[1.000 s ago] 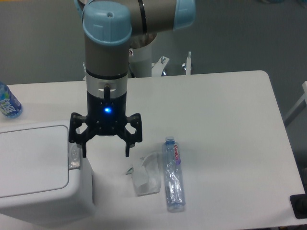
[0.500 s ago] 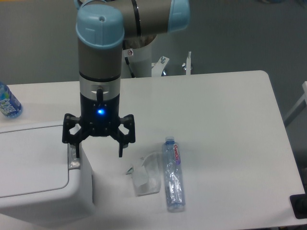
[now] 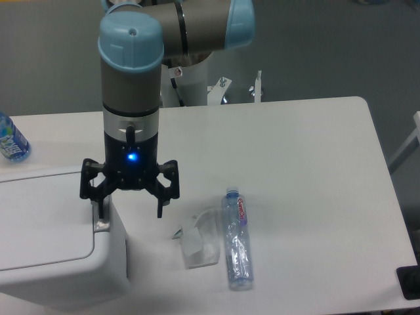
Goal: Open the trash can
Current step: 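Lower the gripper fingers onto the lid edge beside the button, then press down on the lid edge to pop the lid open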
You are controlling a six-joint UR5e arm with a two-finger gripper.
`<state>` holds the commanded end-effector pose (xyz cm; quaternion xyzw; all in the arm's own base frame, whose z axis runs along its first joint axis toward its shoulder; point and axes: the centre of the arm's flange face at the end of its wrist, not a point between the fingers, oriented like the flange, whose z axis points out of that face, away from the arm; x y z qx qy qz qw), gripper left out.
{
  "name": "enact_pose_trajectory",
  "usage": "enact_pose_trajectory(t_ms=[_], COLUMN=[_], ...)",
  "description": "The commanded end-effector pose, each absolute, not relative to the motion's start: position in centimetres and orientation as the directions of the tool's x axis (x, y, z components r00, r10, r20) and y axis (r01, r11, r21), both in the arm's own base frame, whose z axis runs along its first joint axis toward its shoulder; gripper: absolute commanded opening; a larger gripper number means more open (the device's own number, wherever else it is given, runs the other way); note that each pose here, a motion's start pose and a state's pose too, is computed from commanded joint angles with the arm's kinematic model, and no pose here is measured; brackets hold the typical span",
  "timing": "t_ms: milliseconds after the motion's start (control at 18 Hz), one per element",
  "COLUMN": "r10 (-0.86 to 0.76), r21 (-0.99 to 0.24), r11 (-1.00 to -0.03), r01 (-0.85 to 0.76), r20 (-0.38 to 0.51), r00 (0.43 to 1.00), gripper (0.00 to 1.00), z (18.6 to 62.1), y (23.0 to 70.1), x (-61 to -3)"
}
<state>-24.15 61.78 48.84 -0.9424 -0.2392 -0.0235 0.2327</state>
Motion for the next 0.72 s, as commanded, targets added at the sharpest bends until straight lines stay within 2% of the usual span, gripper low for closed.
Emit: enact_pose_trajectory(t_ms=[722], r10=[0.438], r21=[-0.426], r11=[-0.779], r01=[0.459], r20=[0.153], r00=[0.886], gripper=[1.00], z=[48.34], y=[62.05], x=[-24.36])
